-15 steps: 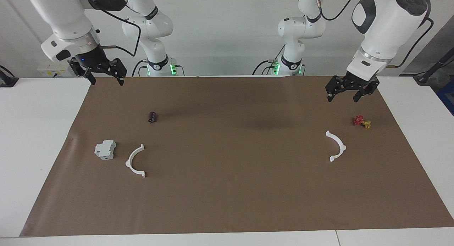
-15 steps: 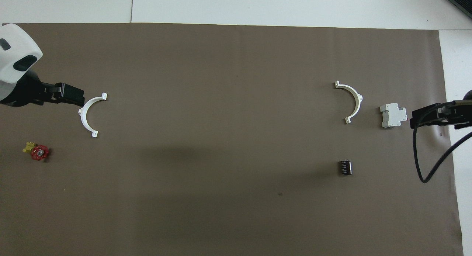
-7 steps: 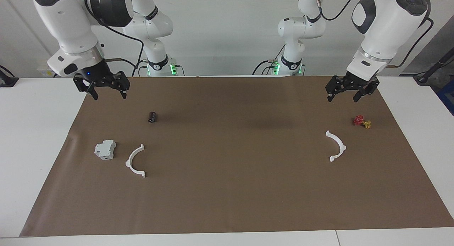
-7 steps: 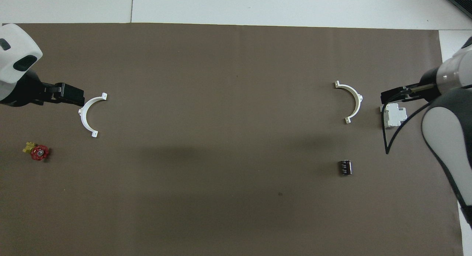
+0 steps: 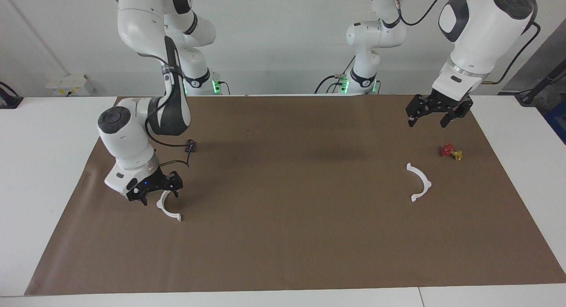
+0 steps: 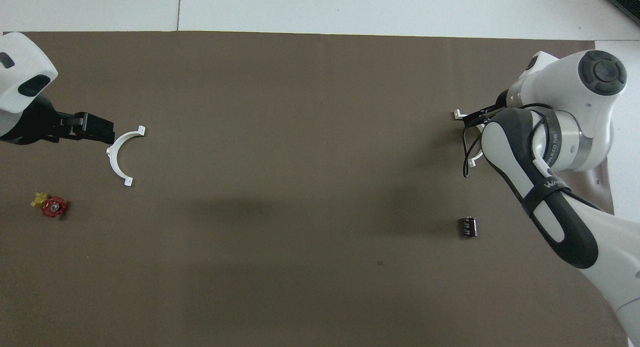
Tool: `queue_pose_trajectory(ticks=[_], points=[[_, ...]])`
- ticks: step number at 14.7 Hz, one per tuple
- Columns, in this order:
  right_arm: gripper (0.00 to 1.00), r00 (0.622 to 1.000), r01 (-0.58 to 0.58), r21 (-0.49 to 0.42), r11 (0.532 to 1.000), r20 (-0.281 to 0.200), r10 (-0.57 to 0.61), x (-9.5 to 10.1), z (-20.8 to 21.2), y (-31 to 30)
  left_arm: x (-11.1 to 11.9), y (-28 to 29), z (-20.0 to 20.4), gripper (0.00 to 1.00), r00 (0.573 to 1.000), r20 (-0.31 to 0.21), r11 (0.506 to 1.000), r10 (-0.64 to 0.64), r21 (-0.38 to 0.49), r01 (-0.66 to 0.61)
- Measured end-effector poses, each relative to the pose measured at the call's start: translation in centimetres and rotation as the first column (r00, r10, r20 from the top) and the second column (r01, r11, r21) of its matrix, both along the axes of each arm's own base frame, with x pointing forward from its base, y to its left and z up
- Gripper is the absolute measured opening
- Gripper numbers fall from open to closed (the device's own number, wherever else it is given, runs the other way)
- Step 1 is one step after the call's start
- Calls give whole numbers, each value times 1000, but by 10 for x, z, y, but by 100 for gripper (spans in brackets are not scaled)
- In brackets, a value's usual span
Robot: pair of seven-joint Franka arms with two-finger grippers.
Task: Assemble drain pipe with both arms
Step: 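Grasp the white semicircular clamp half with the right gripper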
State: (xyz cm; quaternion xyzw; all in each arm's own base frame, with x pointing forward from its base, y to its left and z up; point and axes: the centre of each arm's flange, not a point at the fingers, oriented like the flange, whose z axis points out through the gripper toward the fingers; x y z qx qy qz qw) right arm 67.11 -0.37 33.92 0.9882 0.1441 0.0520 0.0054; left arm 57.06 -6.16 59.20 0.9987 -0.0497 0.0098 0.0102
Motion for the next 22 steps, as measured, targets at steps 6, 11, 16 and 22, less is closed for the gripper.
queue_pose_trajectory(ticks=[6,11,16,22], points=[[100,999,-11,22,1000,-40,11,-1,-46,-32,0,0,0,100,1000,0,1000,0,0,0],[85,999,-17,23,1000,-51,18,-4,-51,-34,0,0,0,100,1000,0,1000,0,0,0],[28,997,-56,23,998,-44,57,-4,-48,-31,0,0,0,100,1000,1,1000,0,0,0],[21,996,-36,36,999,-82,39,1,-17,19,0,0,0,100,1000,1,1000,0,0,0]])
